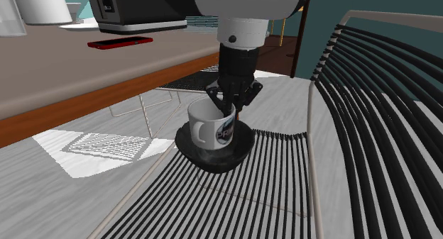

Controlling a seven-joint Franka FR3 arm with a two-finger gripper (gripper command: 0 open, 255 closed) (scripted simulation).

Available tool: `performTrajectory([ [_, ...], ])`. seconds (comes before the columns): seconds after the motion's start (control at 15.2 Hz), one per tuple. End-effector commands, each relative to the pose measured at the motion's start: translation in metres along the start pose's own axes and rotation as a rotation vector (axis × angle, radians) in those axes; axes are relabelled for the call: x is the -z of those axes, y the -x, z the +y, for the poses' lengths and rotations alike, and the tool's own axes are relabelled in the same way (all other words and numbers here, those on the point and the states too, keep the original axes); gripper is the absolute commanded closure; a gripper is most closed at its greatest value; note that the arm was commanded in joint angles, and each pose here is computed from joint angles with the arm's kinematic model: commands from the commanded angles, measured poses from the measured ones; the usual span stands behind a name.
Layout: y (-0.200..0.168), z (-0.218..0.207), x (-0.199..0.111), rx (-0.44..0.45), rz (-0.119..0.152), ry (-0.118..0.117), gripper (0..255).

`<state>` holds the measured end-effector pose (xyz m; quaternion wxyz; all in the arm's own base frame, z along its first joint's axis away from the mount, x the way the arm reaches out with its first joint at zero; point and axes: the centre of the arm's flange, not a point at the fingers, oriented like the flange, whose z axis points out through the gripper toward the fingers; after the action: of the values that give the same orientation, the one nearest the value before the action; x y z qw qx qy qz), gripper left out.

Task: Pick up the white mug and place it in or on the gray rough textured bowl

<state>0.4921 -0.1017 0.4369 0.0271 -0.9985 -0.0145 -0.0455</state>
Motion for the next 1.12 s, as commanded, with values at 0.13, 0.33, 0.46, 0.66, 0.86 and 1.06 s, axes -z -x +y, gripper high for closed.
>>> performTrajectory([
  [0.13,0.000,0.000,0.000,0.000,0.001,0.000,255],
  [0.33,0.000,0.000,0.000,0.000,0.001,0.000,0],
  [0.46,0.000,0.000,0.000,0.000,0.001,0.000,0],
  [0.66,0.000,0.000,0.000,0.000,0.001,0.000,0],
  [0.86,0.000,0.000,0.039,0.000,0.001,0.000,0],
  [1.06,0.000,0.000,0.050,0.000,0.001,0.000,0],
])
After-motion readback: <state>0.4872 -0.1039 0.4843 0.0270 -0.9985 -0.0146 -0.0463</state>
